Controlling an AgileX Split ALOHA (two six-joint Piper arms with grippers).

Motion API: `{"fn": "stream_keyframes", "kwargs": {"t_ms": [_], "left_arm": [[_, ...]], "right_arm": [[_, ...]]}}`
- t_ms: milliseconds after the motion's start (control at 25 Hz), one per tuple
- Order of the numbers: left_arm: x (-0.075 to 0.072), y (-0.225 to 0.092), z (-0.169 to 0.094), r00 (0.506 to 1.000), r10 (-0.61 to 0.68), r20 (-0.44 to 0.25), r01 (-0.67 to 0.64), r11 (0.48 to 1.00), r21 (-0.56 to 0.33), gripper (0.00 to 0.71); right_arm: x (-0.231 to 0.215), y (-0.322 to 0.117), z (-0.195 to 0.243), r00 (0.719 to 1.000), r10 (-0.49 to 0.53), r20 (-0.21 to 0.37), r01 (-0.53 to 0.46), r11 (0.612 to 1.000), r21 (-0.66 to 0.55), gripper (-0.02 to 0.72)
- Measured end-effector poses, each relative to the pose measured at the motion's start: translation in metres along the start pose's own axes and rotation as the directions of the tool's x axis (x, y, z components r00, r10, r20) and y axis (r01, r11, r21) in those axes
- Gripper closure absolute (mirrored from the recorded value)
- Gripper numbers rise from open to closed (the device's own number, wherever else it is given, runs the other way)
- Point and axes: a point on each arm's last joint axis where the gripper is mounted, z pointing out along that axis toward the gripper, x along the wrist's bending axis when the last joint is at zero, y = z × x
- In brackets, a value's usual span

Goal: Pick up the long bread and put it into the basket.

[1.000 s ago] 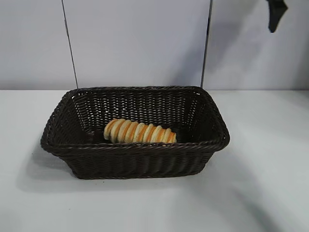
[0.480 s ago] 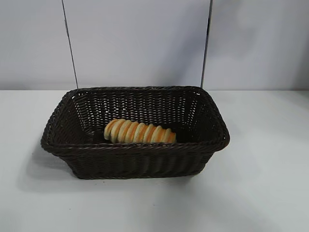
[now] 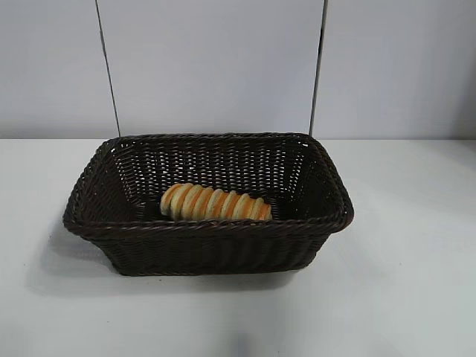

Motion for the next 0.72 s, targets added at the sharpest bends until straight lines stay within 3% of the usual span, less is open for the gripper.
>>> {"fn": "stream_keyframes", "kwargs": {"t_ms": [240, 400, 720], "left_arm": [[0.0, 0.0, 0.0, 1.0, 0.0, 0.0, 0.0, 1.0, 0.0, 0.016], [0.0, 0.0, 0.0, 1.0, 0.0, 0.0, 0.0, 1.0, 0.0, 0.016], [0.0, 0.0, 0.0, 1.0, 0.0, 0.0, 0.0, 1.0, 0.0, 0.016]], "right_arm": [[0.005, -0.063, 0.013, 1.0, 0.012, -0.021, -0.011, 0.999, 0.046, 0.042], [0.008, -0.077, 0.026, 0.999, 0.022, -0.049, -0.016, 0.993, 0.117, 0.042], [0.009, -0.096, 0.044, 0.998, 0.027, -0.053, -0.016, 0.981, 0.196, 0.042]]}}
